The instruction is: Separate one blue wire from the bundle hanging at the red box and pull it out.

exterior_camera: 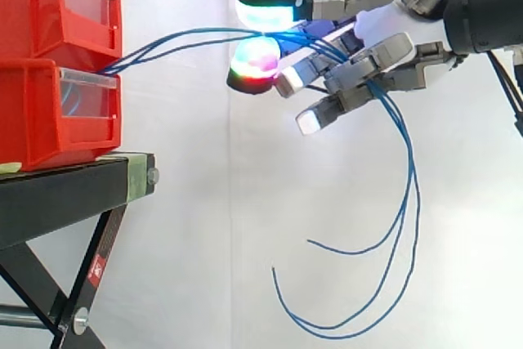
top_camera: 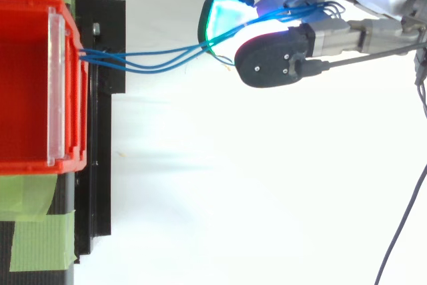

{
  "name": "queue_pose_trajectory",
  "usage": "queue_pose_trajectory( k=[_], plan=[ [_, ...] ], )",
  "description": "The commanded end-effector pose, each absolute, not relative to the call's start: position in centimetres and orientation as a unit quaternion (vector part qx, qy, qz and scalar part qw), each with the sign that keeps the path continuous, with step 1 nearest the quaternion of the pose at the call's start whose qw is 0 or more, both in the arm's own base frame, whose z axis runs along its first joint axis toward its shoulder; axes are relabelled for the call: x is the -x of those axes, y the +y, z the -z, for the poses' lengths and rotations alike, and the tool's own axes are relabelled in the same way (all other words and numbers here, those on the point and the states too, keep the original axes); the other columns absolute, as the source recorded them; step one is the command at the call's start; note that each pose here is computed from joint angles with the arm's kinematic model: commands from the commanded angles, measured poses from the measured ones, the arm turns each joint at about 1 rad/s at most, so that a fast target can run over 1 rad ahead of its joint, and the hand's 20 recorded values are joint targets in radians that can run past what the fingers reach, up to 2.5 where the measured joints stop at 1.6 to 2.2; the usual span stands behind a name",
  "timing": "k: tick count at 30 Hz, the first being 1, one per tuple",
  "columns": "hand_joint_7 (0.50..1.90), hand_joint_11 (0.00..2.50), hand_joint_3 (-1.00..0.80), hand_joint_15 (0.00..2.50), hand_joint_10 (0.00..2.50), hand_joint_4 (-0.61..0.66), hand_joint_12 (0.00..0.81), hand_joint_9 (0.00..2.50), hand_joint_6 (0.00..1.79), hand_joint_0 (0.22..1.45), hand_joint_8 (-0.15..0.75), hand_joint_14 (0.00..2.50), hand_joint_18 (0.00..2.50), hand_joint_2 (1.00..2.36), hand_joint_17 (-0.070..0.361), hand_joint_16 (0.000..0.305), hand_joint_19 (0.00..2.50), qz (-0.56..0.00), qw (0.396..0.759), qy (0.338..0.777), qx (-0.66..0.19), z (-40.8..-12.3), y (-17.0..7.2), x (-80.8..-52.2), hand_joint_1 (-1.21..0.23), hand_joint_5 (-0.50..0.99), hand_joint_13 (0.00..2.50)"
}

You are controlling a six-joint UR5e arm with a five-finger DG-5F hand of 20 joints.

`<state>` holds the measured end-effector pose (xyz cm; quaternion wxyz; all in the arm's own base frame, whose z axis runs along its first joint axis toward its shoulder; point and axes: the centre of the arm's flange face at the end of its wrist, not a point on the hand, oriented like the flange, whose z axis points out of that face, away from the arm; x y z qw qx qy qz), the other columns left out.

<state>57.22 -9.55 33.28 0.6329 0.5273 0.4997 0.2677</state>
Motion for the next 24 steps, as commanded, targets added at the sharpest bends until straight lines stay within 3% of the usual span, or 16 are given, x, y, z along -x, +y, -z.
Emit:
queue_pose_trajectory(
  k=[1,17,24],
  plan=[
    [1.05,1.28,-0.46,0.63,0.02,0.23,0.293,1.02,0.84,0.57,0.369,2.36,0.77,1.00,0.108,0.048,0.78,-0.263,0.636,0.501,-0.524,-33.60,-9.68,-57.34,-0.63,-0.24,1.28],
    [0.99,1.27,-0.43,0.63,0.01,0.23,0.282,1.05,0.84,0.60,0.364,2.35,0.77,1.01,0.105,0.046,0.78,-0.237,0.649,0.526,-0.496,-33.65,-9.65,-57.45,-0.54,-0.23,1.28],
    [1.02,1.28,-0.33,0.64,0.01,0.21,0.282,1.07,0.83,0.65,0.363,2.33,0.79,1.02,0.103,0.046,0.77,-0.222,0.654,0.554,-0.465,-33.70,-9.78,-57.54,-0.63,-0.23,1.30]
  ],
)
